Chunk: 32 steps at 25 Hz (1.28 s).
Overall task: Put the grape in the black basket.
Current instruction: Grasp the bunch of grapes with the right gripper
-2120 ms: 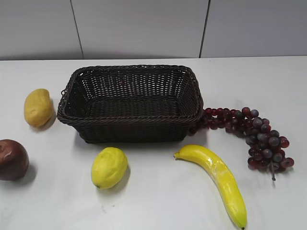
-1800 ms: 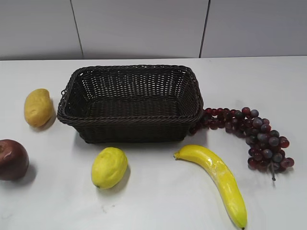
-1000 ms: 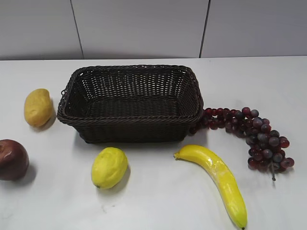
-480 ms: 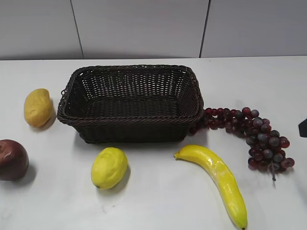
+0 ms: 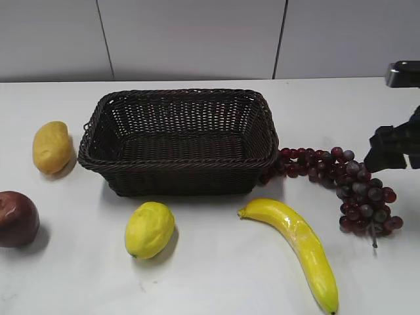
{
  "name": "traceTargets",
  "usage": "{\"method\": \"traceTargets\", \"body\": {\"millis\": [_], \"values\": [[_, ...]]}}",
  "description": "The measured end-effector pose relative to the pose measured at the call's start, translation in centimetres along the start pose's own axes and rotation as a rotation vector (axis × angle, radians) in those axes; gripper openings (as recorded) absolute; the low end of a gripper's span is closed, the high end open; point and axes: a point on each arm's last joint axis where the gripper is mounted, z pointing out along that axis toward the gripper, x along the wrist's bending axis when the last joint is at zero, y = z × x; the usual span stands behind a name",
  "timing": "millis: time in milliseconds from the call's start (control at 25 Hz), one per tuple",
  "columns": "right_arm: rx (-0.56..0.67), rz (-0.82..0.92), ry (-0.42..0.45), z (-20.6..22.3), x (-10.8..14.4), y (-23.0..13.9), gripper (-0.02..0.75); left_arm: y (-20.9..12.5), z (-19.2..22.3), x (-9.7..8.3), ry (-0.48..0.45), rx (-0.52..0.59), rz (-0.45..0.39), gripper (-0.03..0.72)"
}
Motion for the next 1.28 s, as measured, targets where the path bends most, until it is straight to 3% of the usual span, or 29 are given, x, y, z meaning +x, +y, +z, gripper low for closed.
{"method": "traceTargets", "body": {"millis": [200,760,840,1000,1280], "values": [[0.023,-0.053,0.010,3.0,1.2,1.1,0.596,0.0,0.0,0.0,0.000,0.000,0.000,0.229],[0.129,-0.058,-0.009,10.0,0.8,0.7,0.585,0.0,0.0,0.0,0.000,0.000,0.000,0.227],[0.128,-0.058,-0.009,10.0,0.8,0.8,0.524,0.0,0.0,0.0,0.000,0.000,0.000,0.227],[0.157,-0.058,-0.003,9.8,0.9,1.0,0.301,0.0,0.0,0.0,0.000,0.000,0.000,0.229],[0.194,-0.069,0.019,7.3,1.5,3.2,0.302,0.0,0.0,0.0,0.000,0.000,0.000,0.231]]}}
